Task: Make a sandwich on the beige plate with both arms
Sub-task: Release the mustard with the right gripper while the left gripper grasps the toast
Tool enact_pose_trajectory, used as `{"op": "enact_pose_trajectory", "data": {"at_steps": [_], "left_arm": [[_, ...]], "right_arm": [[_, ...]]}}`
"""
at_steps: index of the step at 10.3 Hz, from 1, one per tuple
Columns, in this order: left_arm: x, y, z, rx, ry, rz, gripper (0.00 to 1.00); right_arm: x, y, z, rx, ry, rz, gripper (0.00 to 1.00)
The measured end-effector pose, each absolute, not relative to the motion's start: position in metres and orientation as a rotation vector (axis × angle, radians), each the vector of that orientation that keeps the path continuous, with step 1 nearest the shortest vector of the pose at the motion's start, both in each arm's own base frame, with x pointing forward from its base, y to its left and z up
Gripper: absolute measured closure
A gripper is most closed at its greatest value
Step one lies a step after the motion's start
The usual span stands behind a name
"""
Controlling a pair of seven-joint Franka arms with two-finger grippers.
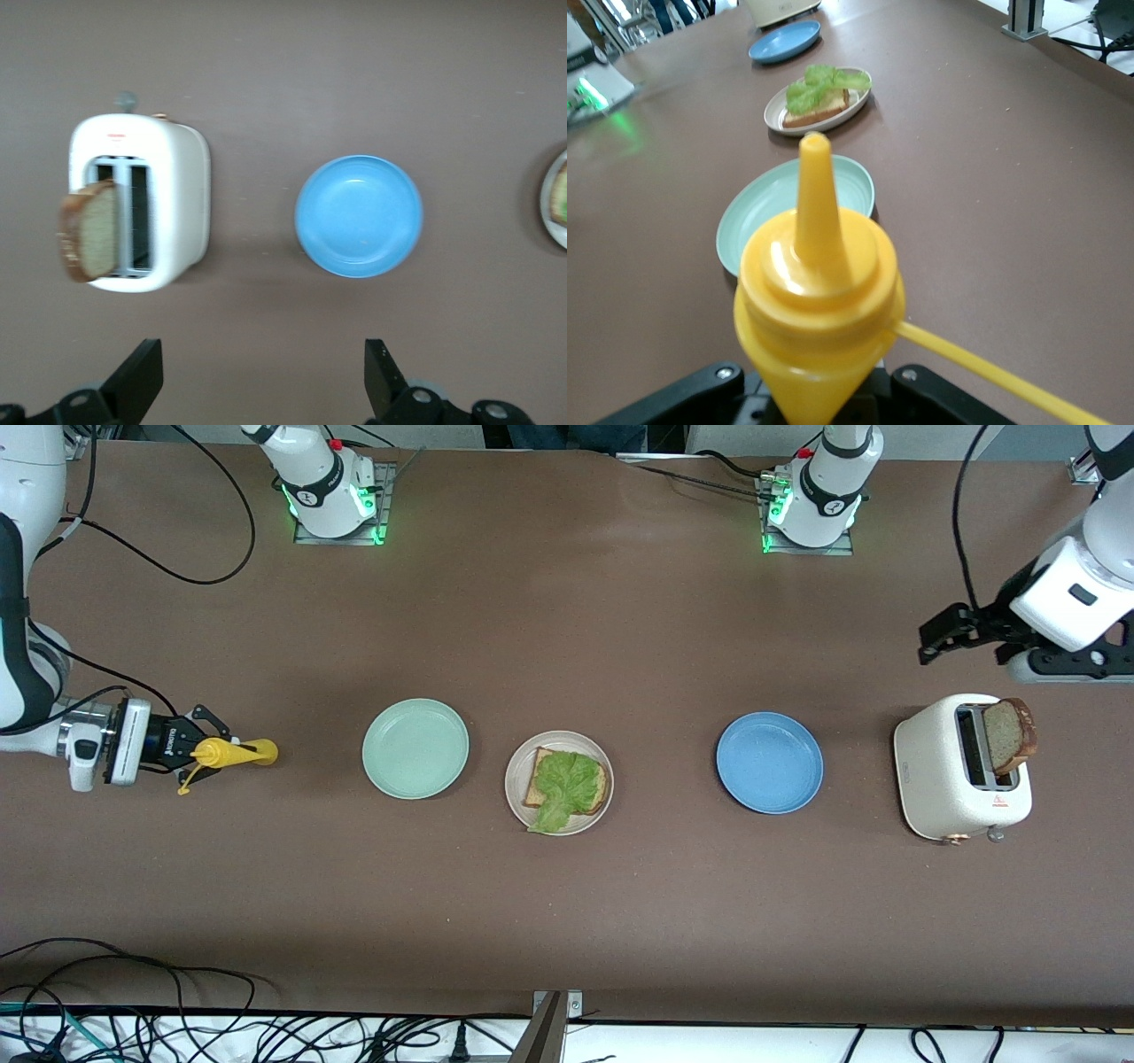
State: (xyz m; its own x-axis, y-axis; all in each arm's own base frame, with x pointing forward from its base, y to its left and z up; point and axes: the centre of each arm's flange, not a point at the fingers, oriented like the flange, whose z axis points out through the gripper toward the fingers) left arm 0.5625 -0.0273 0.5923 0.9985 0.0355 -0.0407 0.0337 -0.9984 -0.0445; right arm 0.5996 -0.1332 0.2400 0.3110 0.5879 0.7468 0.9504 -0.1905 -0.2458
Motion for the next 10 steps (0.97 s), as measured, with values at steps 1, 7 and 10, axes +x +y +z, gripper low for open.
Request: {"op": "enact_pose_trajectory", "data": {"at_steps": [1,7,10], "left_arm": [[0.565,-0.017,0.588,-3.076,-0.032,0.076,0.0],[0.588,0.06,0.537,-3.093,0.045,0.182,0.0],[0.601,0.111,0.494,-3.116,0.061,0.228,0.0]], "right_arm": [[0.597,-0.135,0.234,-1.877,-1.402,-0.684,0.89],[0.57,-0.134,0.182,-1.84,-1.479,-0.795,0.89],[0.567,-0.136,0.176,-1.842,-1.51,-0.803,0.89]]}}
